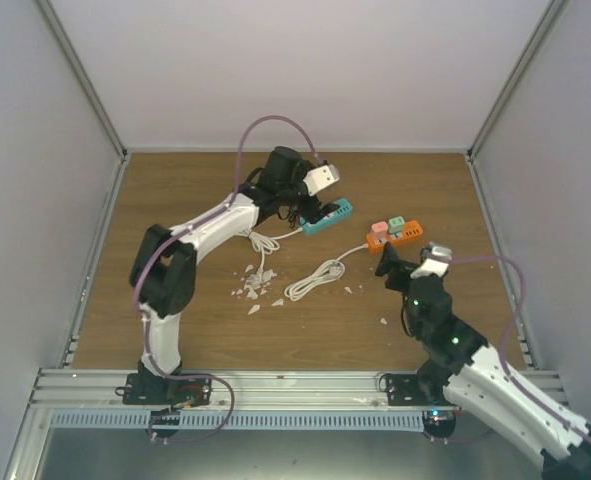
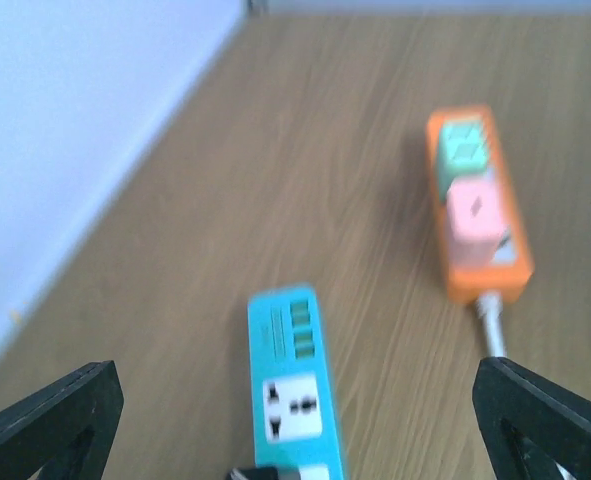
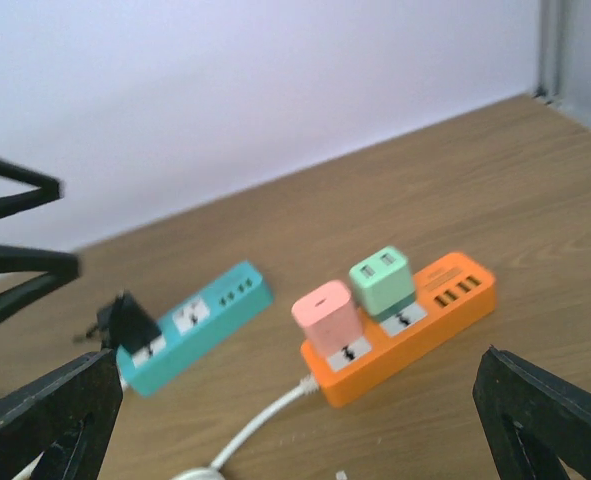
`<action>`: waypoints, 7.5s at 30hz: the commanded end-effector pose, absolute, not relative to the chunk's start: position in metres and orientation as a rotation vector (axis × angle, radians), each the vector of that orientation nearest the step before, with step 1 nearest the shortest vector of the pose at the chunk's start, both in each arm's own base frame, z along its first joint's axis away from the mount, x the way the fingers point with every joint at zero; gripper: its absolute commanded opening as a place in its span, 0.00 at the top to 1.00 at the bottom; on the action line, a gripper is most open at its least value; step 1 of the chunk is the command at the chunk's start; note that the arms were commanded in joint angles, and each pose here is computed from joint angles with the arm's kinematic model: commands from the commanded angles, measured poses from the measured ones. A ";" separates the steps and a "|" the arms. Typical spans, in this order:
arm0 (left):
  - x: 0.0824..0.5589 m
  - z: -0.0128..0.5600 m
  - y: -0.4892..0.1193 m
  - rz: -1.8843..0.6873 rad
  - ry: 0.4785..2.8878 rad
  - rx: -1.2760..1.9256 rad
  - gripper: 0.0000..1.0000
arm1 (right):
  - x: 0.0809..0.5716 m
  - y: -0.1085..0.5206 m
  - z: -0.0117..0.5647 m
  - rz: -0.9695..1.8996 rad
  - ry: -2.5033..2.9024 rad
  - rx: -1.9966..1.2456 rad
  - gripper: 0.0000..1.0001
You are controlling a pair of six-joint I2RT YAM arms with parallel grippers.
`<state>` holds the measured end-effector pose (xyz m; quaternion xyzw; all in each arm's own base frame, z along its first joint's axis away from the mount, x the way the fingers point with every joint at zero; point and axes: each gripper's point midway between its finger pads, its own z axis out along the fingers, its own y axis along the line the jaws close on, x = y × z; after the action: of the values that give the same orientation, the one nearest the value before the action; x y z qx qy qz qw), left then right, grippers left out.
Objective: Insert the plug
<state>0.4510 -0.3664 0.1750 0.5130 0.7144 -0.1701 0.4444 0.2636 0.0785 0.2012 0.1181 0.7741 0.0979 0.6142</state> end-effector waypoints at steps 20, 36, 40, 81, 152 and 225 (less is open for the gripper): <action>0.396 0.124 -0.513 -0.588 1.611 1.502 0.01 | 0.244 0.024 0.204 0.132 1.664 0.558 0.00; 0.392 0.058 -0.510 -0.613 1.858 1.523 0.01 | 0.252 0.034 0.198 0.117 1.705 0.509 0.00; 0.390 0.053 -0.507 -0.614 1.899 1.515 0.05 | 0.252 0.036 0.197 0.120 1.710 0.502 0.00; 0.370 0.032 -0.437 -0.538 2.038 1.424 0.79 | 0.255 0.042 0.192 0.131 1.737 0.476 0.00; 0.304 0.165 -0.359 -0.696 1.881 1.035 0.01 | 0.262 0.059 0.183 0.163 1.789 0.417 0.00; 0.464 0.015 -0.461 -0.247 2.239 0.855 0.54 | 0.247 0.029 0.186 0.126 1.714 0.572 0.00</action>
<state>0.4595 -0.4927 0.0284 0.3409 0.8497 -0.1381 0.3777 0.2452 0.0307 0.1776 0.2385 0.7558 0.0534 0.6075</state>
